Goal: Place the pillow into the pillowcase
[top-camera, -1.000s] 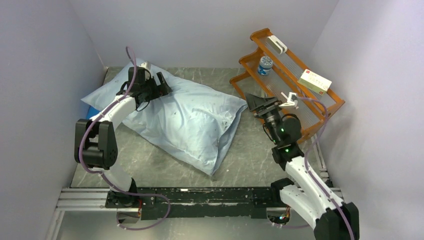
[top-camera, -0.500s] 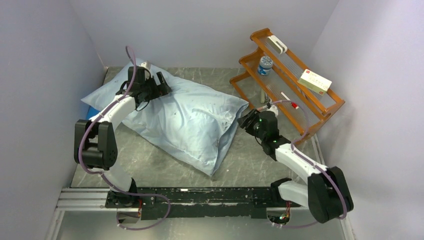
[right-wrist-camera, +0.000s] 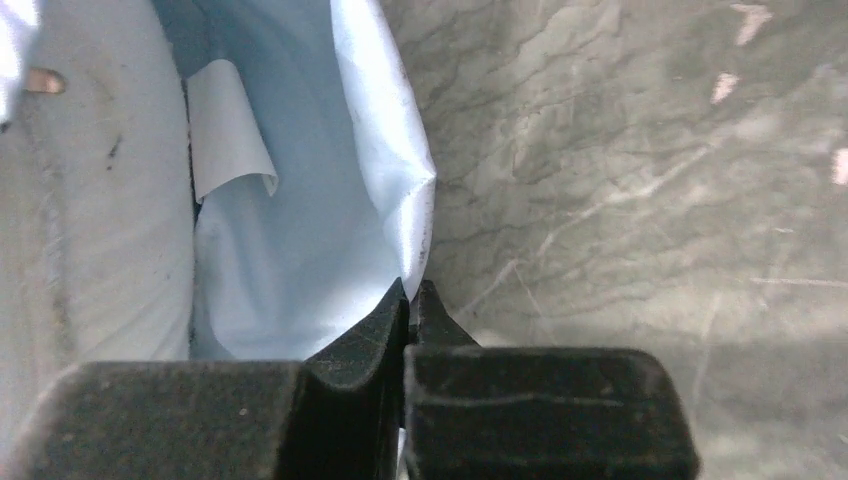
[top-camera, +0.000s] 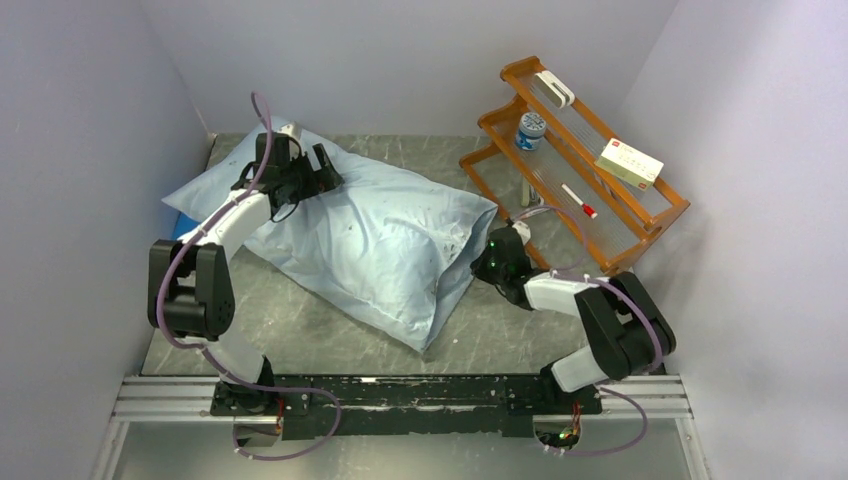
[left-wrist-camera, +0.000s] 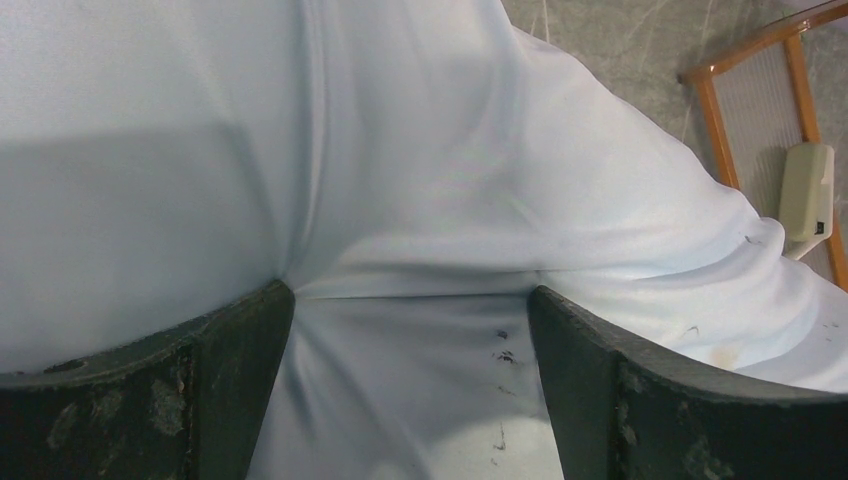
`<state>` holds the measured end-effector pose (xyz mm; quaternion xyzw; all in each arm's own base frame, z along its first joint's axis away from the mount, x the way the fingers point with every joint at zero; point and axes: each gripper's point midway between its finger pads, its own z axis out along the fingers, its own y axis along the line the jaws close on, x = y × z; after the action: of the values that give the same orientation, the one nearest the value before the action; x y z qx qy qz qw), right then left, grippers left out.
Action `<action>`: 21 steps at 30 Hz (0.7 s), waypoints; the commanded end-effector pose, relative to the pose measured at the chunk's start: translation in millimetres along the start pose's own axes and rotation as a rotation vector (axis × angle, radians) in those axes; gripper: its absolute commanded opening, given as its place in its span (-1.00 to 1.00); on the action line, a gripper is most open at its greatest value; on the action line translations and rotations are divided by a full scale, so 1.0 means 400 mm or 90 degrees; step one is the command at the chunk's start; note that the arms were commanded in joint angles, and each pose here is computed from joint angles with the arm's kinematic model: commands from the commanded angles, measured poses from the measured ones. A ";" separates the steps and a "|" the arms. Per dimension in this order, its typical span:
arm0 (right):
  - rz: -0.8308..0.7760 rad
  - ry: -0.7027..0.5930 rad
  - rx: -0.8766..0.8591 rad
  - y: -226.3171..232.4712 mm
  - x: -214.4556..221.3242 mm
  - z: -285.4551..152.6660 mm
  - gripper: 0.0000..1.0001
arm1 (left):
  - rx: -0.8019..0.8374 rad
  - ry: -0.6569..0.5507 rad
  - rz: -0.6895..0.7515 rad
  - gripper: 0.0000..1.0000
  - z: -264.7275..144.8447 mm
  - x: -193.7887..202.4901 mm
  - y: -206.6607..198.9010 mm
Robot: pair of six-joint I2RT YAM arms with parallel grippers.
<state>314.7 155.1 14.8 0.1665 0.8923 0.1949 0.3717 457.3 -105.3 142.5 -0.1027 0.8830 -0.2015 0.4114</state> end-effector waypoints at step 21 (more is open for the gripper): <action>0.091 -0.116 -0.222 0.178 -0.140 -0.304 0.78 | 0.088 0.057 0.117 0.89 -0.218 0.082 -0.186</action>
<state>289.8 133.1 169.0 0.1850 0.8076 0.2590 0.4965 376.7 -170.3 198.2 0.0083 0.8861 -0.2497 0.3903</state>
